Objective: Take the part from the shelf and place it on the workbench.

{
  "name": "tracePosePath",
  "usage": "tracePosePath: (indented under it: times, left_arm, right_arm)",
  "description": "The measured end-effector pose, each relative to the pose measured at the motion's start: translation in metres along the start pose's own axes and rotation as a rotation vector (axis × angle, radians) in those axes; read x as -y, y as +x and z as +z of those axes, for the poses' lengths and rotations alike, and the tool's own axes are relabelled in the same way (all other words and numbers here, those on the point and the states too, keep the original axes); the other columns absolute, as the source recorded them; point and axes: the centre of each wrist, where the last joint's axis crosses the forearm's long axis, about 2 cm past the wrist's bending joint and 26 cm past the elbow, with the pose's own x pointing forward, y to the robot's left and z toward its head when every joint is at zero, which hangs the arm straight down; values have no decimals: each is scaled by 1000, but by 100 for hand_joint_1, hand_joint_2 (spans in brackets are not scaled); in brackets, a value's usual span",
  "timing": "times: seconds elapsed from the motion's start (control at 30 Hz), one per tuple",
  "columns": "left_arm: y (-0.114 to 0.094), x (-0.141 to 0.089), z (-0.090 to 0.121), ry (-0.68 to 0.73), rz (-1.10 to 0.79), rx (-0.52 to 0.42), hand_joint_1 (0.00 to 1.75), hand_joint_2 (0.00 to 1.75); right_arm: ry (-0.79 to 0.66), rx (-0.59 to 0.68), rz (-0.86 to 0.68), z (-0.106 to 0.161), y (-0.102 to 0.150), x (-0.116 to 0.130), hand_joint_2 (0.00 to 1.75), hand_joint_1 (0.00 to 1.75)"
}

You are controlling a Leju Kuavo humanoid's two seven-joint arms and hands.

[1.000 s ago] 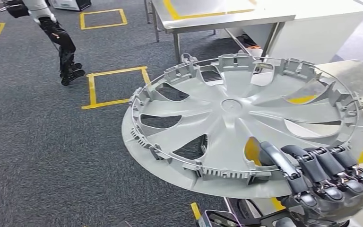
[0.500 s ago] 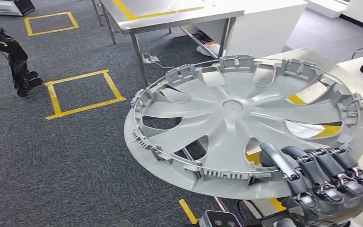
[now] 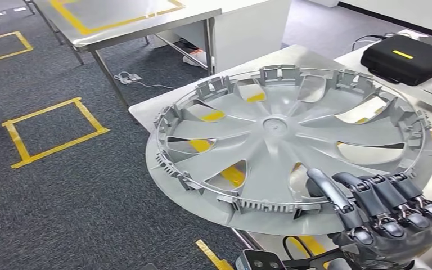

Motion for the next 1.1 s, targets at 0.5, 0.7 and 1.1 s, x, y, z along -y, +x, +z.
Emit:
tracePosePath:
  times: [0.5,0.7,1.1]
  left_arm:
    - [-1,0,0,1,10,4,0,0]
    - [0,-1,0,5,12,7,0,0]
    - [-1,-2,0,11,23,2,0,0]
  right_arm:
    - [1,2,0,0,0,0,175,175]
    - [3,0,0,1,0,0,175,175]
    - [5,1,0,1,0,-1,175,175]
